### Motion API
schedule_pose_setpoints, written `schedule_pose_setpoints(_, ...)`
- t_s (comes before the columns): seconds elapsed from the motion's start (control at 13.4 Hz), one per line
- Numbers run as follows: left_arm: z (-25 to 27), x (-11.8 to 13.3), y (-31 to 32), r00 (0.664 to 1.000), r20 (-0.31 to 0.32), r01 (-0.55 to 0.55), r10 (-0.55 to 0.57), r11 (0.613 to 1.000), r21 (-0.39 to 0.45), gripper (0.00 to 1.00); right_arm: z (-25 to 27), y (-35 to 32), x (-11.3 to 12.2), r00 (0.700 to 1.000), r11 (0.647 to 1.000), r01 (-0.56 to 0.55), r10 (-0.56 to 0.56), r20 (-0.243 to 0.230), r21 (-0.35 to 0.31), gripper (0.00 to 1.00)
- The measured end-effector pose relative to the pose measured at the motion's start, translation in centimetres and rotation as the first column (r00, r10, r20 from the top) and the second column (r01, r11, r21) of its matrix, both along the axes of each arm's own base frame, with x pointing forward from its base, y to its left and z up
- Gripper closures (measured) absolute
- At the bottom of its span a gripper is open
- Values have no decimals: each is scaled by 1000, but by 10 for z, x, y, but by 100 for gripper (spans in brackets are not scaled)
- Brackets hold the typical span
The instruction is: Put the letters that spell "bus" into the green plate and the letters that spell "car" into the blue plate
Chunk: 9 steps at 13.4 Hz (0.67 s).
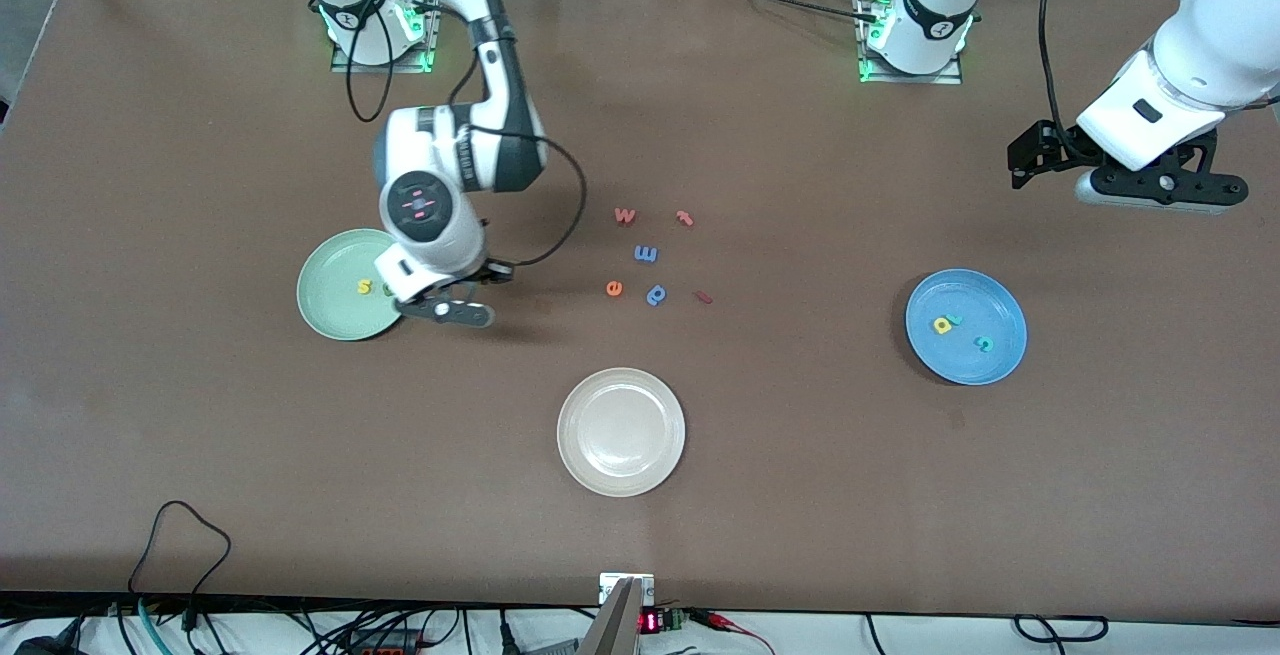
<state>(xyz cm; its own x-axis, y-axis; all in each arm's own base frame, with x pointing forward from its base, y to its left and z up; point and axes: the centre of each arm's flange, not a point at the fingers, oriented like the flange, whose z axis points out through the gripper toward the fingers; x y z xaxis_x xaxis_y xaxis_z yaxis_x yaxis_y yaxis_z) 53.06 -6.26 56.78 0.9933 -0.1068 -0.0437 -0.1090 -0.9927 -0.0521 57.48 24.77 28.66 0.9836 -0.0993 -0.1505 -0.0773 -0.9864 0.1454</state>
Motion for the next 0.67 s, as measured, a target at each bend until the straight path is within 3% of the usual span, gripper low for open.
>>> schedule_pose_setpoints(0.37,6,0,-10,1000,12,18,-18,1000,0,0,-23,-144,16,992,996,-83,87,-90,43,71)
schedule_pose_setpoints(0.67,7,-1,-11,1000,10,19,-19,1000,0,0,-49,-201,5,986,987,-142,147,-75,73,71)
